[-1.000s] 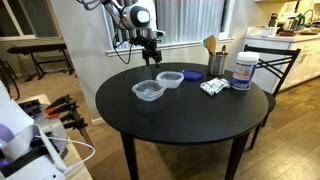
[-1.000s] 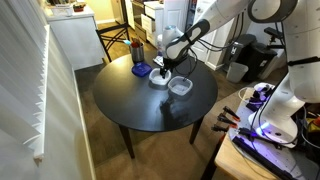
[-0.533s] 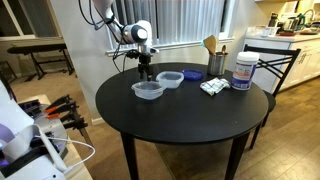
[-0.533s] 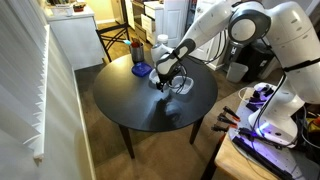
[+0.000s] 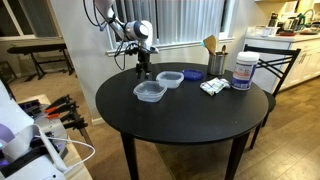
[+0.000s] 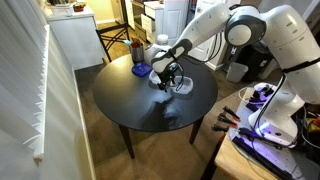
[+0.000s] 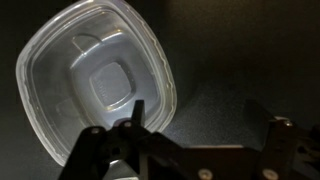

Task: Pick up one clear bowl and stack it inside the other clear bowl

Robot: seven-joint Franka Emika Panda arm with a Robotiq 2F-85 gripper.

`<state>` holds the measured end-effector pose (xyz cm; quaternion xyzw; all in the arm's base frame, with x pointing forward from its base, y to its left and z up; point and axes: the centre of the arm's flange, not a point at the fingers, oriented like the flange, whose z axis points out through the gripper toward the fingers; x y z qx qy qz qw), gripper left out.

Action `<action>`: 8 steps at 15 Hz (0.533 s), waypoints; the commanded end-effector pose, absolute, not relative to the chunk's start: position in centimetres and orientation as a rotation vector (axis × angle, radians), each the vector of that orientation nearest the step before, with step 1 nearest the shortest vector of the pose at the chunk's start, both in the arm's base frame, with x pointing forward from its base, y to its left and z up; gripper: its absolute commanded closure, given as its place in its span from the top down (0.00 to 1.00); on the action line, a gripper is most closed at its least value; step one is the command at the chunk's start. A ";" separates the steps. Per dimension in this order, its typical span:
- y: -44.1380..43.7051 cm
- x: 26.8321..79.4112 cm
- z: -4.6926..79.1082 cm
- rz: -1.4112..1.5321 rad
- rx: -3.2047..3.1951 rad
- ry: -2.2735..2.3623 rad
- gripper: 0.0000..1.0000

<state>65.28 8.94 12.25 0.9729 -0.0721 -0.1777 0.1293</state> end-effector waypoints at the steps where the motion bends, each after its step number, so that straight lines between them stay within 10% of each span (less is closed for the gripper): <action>1: 8.3 65.5 11.8 -0.541 2.763 -0.134 1.00; 8: 5.4 65.1 8.8 -0.534 2.708 -0.115 1.00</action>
